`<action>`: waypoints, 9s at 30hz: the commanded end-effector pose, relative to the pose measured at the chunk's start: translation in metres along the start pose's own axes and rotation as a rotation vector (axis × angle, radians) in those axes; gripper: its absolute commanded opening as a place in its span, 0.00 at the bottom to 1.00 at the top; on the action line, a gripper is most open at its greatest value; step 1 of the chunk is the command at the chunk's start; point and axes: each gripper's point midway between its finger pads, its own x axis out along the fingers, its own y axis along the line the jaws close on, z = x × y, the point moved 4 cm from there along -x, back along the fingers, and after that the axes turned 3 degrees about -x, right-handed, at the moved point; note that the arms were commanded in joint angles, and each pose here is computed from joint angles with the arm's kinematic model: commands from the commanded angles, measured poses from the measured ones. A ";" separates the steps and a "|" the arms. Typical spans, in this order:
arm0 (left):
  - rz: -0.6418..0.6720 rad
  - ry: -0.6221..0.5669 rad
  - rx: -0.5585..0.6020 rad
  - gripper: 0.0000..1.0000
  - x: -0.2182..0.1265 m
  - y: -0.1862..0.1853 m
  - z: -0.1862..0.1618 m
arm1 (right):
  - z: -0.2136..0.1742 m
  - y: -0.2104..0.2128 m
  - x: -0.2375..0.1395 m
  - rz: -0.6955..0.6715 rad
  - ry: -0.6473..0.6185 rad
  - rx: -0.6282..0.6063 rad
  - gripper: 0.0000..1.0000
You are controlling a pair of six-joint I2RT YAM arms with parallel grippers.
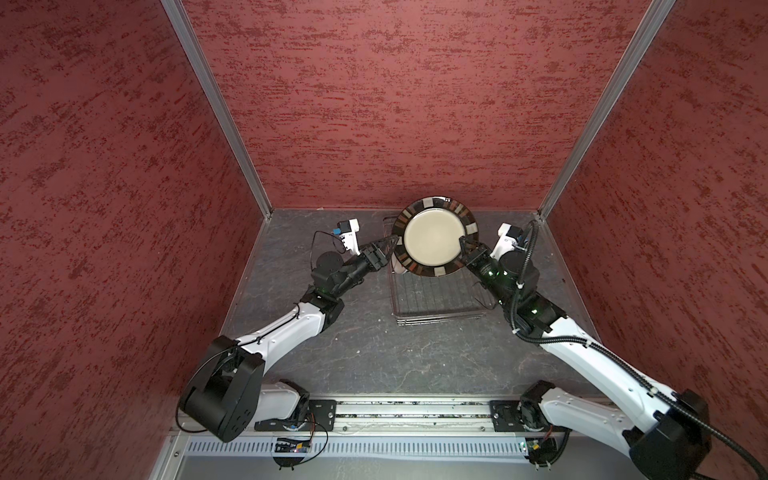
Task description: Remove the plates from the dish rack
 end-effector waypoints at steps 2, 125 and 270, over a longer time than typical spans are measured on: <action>-0.034 0.089 -0.095 0.68 0.015 -0.002 -0.006 | 0.035 0.048 -0.005 0.253 -0.111 0.163 0.01; 0.474 -0.559 -0.441 0.00 -0.158 0.123 0.091 | -0.177 0.125 0.106 0.600 0.535 -0.619 0.99; 0.800 -0.706 0.019 0.99 -0.218 0.117 0.045 | -0.207 0.104 0.122 0.204 0.401 -0.871 0.99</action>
